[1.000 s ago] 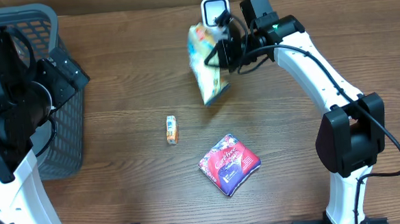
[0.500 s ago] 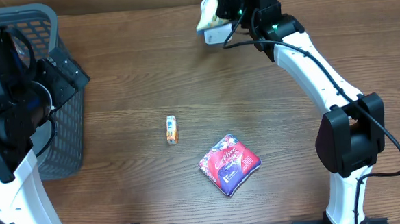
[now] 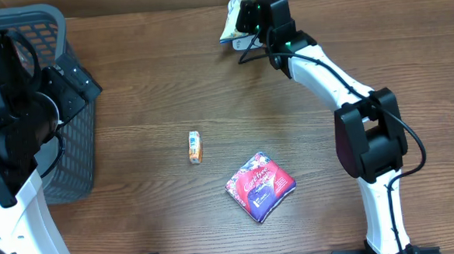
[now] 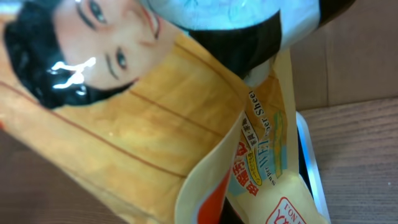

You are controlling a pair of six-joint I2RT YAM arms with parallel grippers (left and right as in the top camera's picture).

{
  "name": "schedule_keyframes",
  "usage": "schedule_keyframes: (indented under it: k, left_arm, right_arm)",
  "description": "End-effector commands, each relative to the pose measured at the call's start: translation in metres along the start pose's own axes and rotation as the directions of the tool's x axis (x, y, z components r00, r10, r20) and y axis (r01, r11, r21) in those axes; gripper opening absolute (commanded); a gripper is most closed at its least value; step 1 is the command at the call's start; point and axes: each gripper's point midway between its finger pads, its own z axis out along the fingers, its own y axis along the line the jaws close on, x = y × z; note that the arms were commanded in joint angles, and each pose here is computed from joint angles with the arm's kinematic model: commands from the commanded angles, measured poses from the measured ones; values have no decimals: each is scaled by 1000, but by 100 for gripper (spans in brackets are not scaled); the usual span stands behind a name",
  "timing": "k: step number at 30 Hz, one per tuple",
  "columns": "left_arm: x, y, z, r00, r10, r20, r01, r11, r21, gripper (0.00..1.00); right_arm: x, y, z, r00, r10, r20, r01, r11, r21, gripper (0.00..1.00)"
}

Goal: Scan the item barcode
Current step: 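Lift the yellow packet up to the scanner with right gripper, then carry the yellow packet off to the right edge with right gripper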

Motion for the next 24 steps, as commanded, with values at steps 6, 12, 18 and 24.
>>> schedule_keyframes:
  k: [6,12,18,24]
  left_arm:
    - [-2,0,0,1000,11,5,-11,1000,1,100]
    - [-2,0,0,1000,11,5,-11,1000,1,100]
    - [-2,0,0,1000,11,5,-11,1000,1,100]
    - [-2,0,0,1000,11,5,-11,1000,1,100]
  right_arm:
    - [-45,25,-18,990,-93,104,97,995,-32,4]
    - [-71,34,-38,985,-88,148,94,995,-33,4]
    - [-130,-18,-85,970,-77,229,34,982,186,4]
    - [-166,-128,-148,973,-21,231,-95,873,478,4]
